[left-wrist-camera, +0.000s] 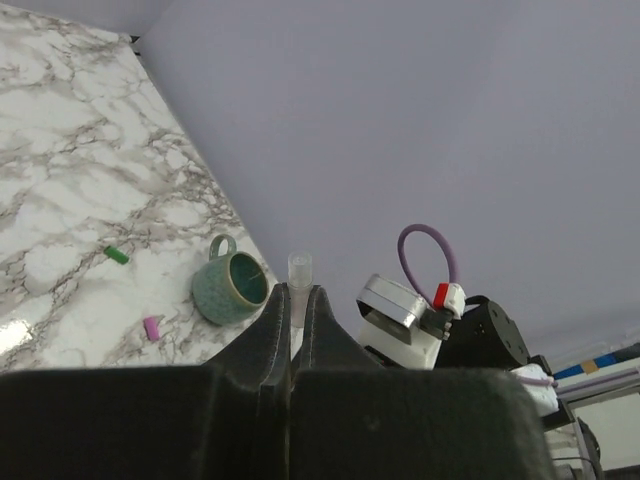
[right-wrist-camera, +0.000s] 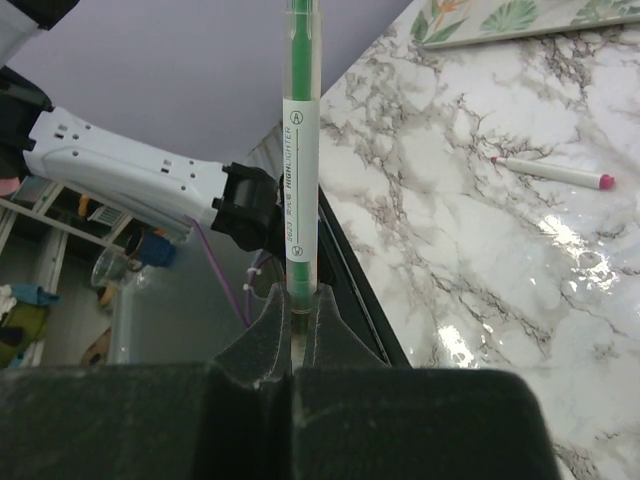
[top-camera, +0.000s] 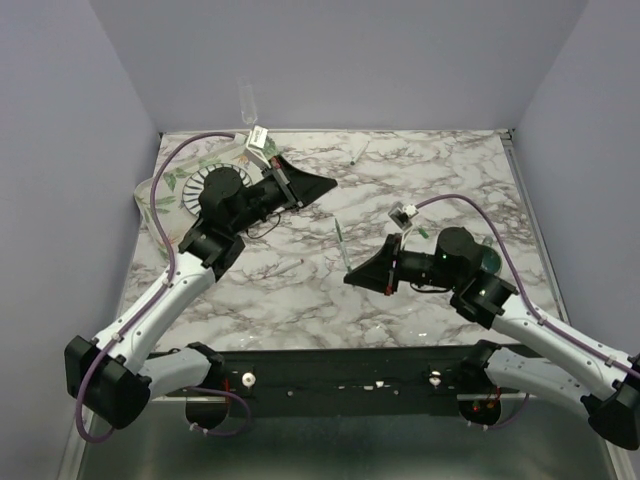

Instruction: Insert the pens into the pen caps

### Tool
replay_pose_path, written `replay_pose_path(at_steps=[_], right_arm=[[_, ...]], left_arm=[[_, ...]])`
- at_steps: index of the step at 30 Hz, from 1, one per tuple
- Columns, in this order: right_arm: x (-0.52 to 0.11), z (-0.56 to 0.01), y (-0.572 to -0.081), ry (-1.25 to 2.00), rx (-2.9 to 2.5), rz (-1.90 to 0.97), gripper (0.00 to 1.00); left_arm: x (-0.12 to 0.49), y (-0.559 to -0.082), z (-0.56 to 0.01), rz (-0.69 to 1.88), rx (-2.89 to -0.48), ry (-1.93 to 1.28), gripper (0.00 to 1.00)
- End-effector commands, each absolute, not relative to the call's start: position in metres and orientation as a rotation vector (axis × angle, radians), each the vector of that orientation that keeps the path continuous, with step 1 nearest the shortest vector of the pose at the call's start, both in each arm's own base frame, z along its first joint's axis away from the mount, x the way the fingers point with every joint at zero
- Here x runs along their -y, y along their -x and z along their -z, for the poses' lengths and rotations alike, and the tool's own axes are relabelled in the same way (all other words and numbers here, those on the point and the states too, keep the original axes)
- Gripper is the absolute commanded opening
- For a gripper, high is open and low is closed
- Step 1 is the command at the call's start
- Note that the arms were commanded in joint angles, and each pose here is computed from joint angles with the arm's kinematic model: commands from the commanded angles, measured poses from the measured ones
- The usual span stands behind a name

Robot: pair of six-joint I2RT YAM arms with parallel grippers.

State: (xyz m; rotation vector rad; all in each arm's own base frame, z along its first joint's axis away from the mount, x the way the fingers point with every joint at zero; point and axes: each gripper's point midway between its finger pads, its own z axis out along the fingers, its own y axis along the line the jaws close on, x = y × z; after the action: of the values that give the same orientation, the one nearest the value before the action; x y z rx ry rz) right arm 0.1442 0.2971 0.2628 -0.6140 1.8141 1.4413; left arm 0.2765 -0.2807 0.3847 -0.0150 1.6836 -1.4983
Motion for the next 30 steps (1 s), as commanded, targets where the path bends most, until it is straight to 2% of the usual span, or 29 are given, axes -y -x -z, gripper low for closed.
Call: replay_pose_path(at_steps=[1,13,30], right_arm=[[-0.297,-0.293,-0.155,0.546,-1.735,-1.421,0.01],[-0.304,-0.309,-0.165,0.533,-1.708,-1.42,0.01],[-0.308,-0.305,-0.162,0.539,-1.726,-1.453,0.01]], left_arm=[[0.278,-0.26,-0.395,1.479,-1.629,-0.128,0.0],[0.282,-0.239,-0.389,1.537,-1.606,-0.25,0.0],[0.275,-0.242,-0.39,1.51,-1.618,-0.183,0.0]])
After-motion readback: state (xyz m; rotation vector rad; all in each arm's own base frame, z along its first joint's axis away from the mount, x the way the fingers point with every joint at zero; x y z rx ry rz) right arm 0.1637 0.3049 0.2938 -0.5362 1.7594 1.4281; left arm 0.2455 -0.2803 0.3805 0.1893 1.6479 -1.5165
